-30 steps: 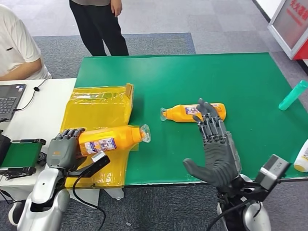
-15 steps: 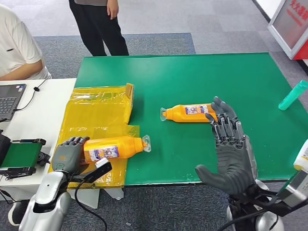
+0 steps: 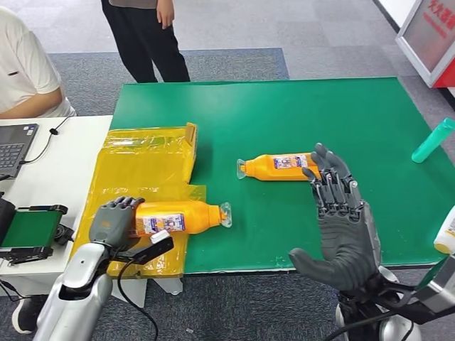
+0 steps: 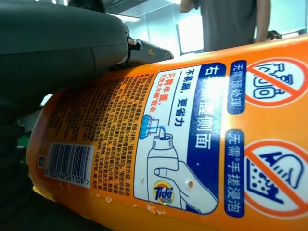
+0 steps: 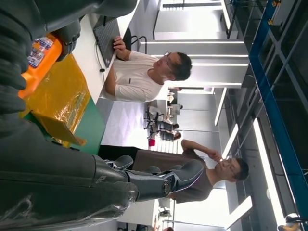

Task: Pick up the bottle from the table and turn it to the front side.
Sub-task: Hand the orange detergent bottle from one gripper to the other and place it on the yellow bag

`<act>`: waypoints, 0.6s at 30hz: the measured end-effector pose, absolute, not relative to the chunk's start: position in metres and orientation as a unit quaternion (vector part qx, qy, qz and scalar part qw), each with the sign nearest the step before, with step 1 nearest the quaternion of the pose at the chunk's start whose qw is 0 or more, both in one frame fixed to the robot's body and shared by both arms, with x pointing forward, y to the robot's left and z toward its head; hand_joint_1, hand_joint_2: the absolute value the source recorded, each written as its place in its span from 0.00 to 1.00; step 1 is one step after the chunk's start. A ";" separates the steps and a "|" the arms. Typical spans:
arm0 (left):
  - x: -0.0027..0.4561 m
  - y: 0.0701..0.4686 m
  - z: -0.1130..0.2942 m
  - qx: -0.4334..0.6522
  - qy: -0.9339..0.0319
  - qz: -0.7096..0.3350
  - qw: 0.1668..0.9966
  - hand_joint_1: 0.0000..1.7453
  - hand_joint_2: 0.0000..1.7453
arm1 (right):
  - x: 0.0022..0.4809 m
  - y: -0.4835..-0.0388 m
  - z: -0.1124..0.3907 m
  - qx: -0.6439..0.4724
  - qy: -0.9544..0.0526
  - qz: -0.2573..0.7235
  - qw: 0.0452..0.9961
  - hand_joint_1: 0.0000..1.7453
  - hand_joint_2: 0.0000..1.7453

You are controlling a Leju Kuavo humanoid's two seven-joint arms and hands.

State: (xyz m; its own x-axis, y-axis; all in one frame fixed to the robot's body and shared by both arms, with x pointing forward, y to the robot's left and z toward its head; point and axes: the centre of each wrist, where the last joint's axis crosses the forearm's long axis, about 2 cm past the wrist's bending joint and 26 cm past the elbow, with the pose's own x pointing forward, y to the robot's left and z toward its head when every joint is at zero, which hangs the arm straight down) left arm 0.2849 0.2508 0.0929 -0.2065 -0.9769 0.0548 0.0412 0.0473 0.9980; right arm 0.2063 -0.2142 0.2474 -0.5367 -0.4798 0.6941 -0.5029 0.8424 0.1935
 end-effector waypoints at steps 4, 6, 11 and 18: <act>0.288 0.245 0.093 0.419 -0.545 -0.558 0.465 1.00 1.00 | 0.206 -0.214 0.248 0.283 -0.876 0.014 0.389 0.00 1.00; 0.289 0.244 0.091 0.417 -0.537 -0.563 0.469 1.00 1.00 | 0.206 -0.214 0.248 0.283 -0.877 0.014 0.389 0.00 1.00; 0.292 0.245 0.085 0.413 -0.512 -0.571 0.491 1.00 1.00 | 0.207 -0.216 0.248 0.284 -0.877 0.014 0.387 0.00 1.00; 0.299 0.252 0.080 0.409 -0.497 -0.567 0.514 1.00 1.00 | 0.207 -0.218 0.248 0.280 -0.878 0.018 0.388 0.00 1.00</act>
State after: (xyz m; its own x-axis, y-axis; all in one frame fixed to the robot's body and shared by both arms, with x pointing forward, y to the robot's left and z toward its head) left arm 0.2988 0.2517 0.0795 -0.1369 -0.9895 0.0467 0.1773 0.0219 0.9839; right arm 0.2066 -0.2182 0.2484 -0.5419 -0.4775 0.6917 -0.5055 0.8426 0.1856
